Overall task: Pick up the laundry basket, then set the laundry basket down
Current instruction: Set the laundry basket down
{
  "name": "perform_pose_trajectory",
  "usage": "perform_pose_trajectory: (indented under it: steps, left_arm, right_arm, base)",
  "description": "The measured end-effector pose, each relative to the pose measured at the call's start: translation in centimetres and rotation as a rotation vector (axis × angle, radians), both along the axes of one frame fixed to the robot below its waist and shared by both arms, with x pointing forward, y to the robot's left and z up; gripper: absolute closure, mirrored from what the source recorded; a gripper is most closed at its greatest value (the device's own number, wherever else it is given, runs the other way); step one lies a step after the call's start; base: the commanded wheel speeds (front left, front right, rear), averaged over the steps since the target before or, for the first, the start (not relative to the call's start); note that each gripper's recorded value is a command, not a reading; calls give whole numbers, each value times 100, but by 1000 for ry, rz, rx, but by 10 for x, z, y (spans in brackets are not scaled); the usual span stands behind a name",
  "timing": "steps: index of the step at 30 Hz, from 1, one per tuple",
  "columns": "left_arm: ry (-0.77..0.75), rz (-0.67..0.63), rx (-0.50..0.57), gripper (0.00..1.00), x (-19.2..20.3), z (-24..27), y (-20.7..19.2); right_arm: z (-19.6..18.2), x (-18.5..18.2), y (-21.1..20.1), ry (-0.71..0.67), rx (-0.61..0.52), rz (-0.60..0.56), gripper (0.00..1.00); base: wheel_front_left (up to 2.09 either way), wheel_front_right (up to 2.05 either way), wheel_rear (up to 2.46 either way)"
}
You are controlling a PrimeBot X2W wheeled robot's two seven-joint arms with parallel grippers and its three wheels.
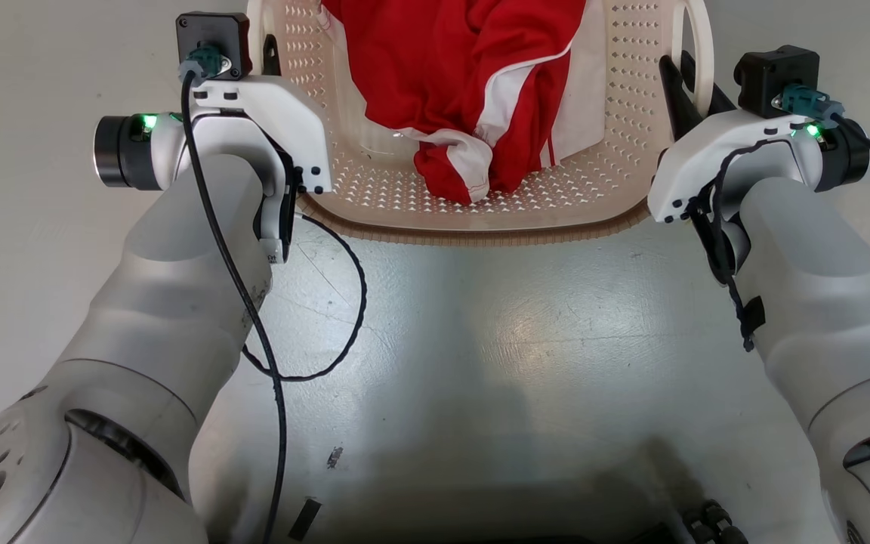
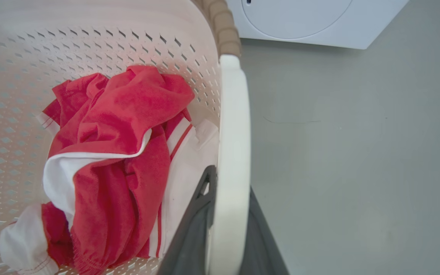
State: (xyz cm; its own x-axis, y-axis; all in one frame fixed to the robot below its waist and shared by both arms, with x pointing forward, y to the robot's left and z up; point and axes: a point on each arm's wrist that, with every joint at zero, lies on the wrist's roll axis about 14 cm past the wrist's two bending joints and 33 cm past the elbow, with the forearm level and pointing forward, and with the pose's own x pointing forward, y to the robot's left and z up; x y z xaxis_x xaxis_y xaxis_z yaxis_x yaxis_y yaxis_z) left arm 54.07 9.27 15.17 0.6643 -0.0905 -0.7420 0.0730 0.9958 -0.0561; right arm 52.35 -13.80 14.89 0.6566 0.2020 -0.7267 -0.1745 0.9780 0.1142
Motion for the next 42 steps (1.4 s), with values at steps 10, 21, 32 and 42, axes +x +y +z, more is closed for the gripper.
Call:
perform_pose_trajectory:
  steps: [10,21,32,42]
  left_arm:
    - [3,12,31,0,-1,-3,7]
    - [-13,14,22,0,4,4,2]
    - [-73,31,-46,0,15,36,-7]
    - [-159,47,-80,0,13,81,-6]
  right_arm:
    - [0,1,-6,-6,-22,-5,0]
    - [10,1,-16,-37,-34,-38,0]
    - [41,5,-18,-107,-13,-66,0]
    - [91,8,-30,-214,-18,-108,0]
  base:
    - [0,0,0]
    - [0,0,0]
    - [0,0,0]
    - [0,0,0]
